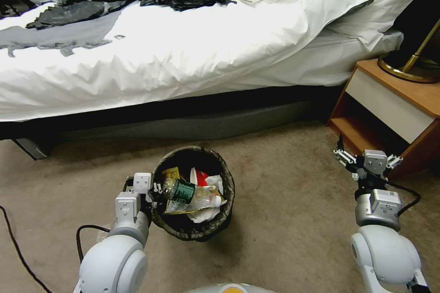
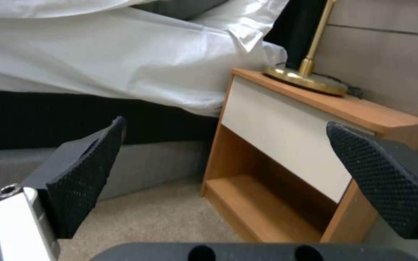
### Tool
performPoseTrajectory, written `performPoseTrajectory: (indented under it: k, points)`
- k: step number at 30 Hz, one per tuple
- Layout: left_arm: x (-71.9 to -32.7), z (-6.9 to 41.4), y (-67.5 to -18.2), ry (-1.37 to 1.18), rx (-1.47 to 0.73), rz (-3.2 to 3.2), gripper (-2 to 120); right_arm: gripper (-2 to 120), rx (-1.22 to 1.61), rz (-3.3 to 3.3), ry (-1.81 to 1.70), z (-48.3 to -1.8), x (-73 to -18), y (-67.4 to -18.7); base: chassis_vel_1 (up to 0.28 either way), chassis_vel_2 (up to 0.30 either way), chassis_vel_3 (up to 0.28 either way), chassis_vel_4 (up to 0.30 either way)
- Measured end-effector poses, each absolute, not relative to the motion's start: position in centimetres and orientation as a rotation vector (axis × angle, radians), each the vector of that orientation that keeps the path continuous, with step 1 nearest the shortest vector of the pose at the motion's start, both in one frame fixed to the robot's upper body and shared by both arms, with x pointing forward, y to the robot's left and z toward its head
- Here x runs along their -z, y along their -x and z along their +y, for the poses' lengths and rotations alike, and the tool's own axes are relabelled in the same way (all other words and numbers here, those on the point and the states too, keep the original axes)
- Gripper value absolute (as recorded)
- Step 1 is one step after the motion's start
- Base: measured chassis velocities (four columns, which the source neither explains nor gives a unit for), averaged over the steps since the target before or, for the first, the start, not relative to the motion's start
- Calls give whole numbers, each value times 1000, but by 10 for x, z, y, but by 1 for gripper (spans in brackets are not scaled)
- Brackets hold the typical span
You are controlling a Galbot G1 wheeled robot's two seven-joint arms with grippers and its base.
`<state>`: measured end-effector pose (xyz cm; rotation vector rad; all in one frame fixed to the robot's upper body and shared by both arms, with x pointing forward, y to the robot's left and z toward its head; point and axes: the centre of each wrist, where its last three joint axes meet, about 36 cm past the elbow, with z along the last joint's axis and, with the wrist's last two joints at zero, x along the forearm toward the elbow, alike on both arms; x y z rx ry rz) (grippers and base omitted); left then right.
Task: Pick up the trash bin, then pick up the garbage from the floor and place it into the trash bin.
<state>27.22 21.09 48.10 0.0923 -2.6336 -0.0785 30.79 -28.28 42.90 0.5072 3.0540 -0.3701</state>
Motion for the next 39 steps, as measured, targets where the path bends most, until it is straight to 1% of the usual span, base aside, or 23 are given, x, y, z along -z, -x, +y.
performPoseTrajectory:
  k: [14, 39]
  points:
    - [-488, 211, -270, -77, 63, -2631, 0, 100, 350, 3065, -479, -274, -420, -311, 0, 0, 0, 0]
    - [-488, 212, -269, -72, 69, -2624, 0, 100, 354, 3075, -452, -266, -411, -310, 70, 62, 67, 70]
